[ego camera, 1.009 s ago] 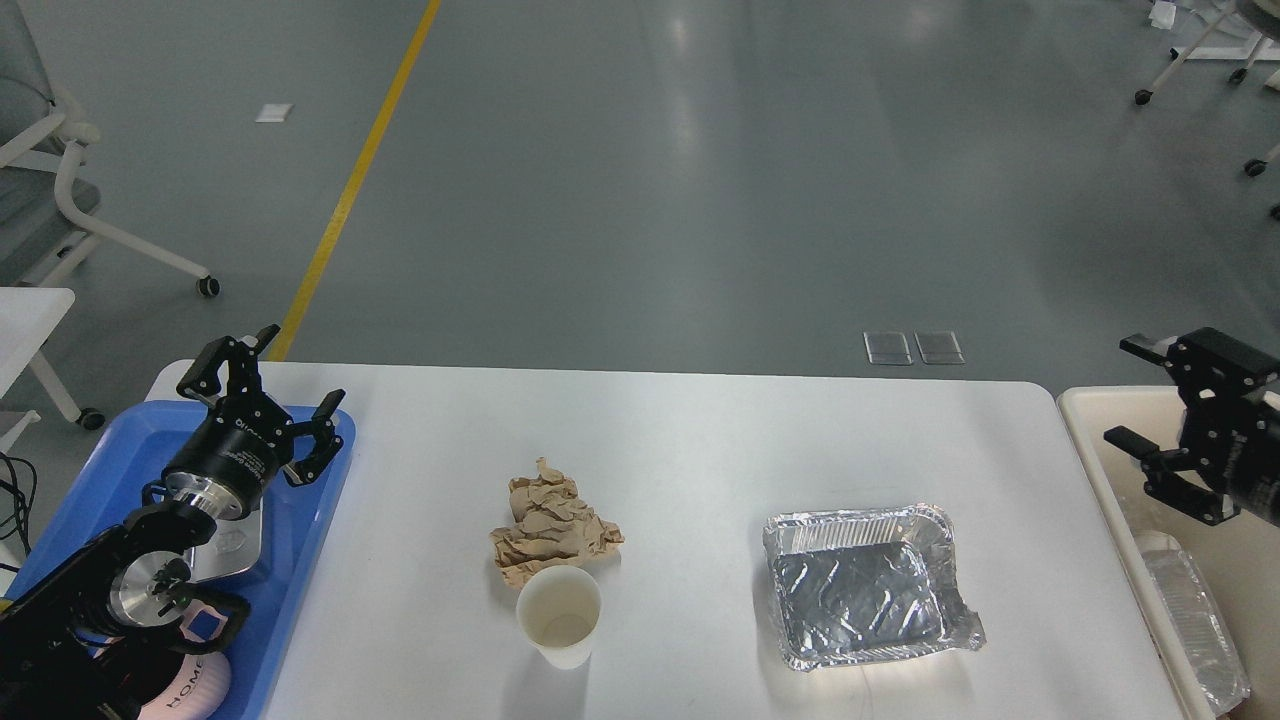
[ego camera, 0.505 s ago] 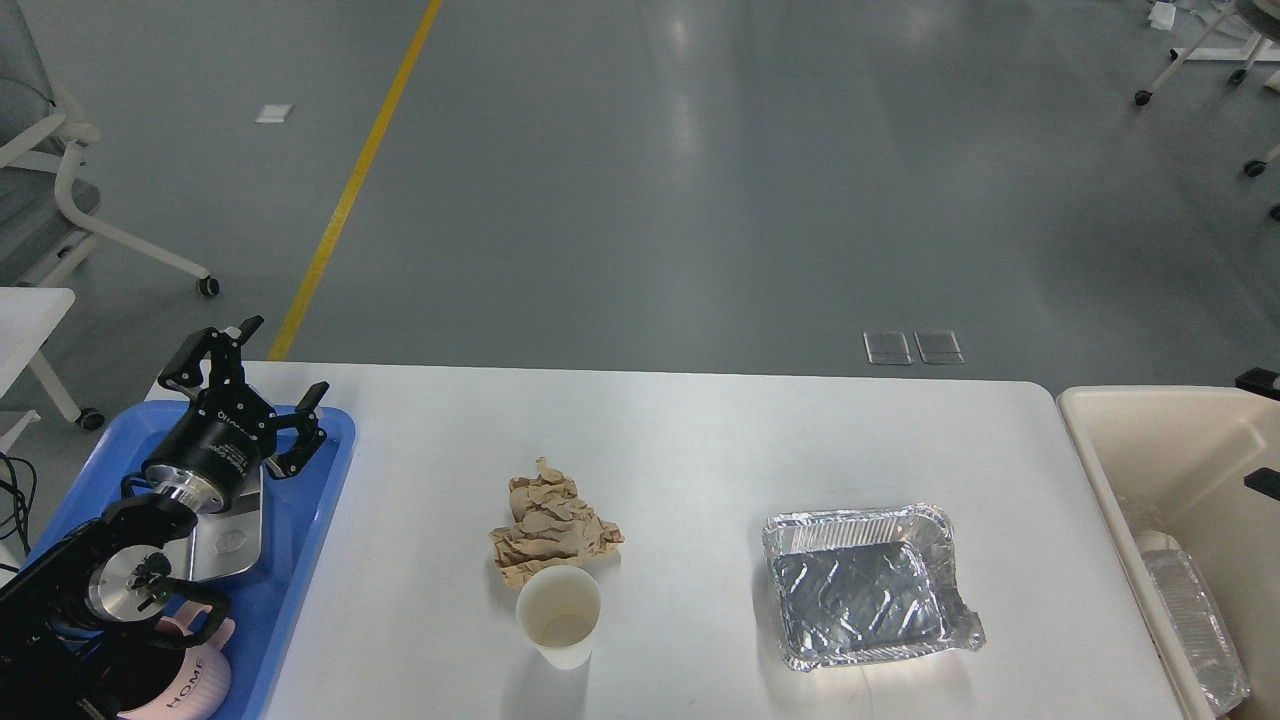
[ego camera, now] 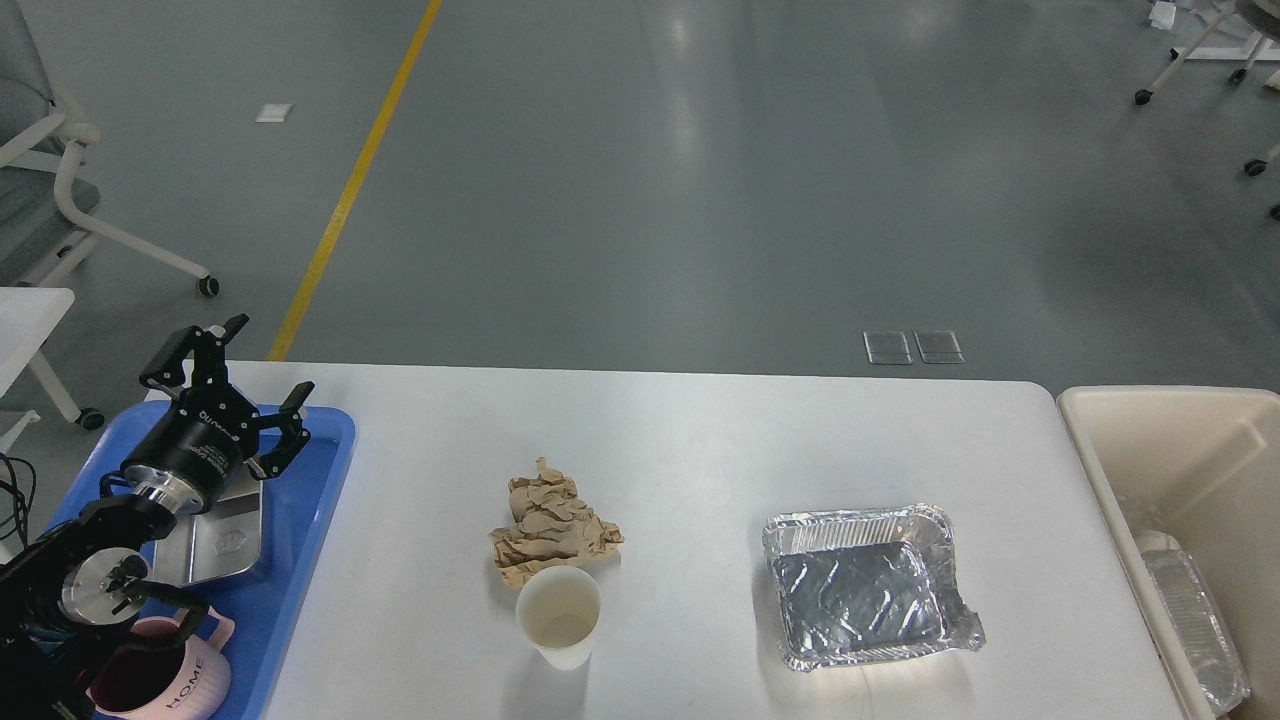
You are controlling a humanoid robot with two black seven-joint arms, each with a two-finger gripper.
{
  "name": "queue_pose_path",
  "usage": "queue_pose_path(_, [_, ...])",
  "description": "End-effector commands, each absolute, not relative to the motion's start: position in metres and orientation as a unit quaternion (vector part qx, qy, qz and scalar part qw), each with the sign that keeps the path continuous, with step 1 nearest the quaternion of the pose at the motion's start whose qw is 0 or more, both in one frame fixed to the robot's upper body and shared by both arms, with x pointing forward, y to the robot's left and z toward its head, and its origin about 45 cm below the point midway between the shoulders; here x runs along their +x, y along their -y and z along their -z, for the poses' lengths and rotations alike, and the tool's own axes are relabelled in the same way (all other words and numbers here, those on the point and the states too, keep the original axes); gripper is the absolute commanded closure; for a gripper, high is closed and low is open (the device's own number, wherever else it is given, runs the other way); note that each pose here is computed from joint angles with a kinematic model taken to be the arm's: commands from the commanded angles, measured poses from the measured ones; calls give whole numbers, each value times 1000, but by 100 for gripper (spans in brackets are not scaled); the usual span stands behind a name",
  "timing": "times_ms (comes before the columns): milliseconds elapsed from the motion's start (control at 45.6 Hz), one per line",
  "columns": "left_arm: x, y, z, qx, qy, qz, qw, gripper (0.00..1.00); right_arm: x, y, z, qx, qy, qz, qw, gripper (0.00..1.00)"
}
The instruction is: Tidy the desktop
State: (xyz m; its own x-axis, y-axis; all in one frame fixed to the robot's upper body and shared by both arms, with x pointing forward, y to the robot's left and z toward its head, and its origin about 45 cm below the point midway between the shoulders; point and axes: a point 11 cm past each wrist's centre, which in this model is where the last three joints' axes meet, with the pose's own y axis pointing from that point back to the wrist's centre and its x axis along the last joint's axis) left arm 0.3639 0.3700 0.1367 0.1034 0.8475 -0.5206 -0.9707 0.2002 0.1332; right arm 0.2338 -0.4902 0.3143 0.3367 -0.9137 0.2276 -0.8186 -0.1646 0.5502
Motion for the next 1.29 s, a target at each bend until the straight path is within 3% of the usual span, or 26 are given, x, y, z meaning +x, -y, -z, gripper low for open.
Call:
queue_pose_path(0, [363,-373,-137,-119,-250,-621,733,3,234,492,-317,759,572,76,303,0])
queue_pose_path(680, [363,-377,-139,-118,-247,-621,734,3,247,490,-326,767,567,43,296,0])
queue_pose_path(899, [363,-385,-143,-115,-240,-623,735,3,257,460,-291,806,450,-64,380,0])
queue_pose_path(1272, [361,-400,-152,-104,-224,-624,741,3,246,428,-241,841,308,-156,418,0])
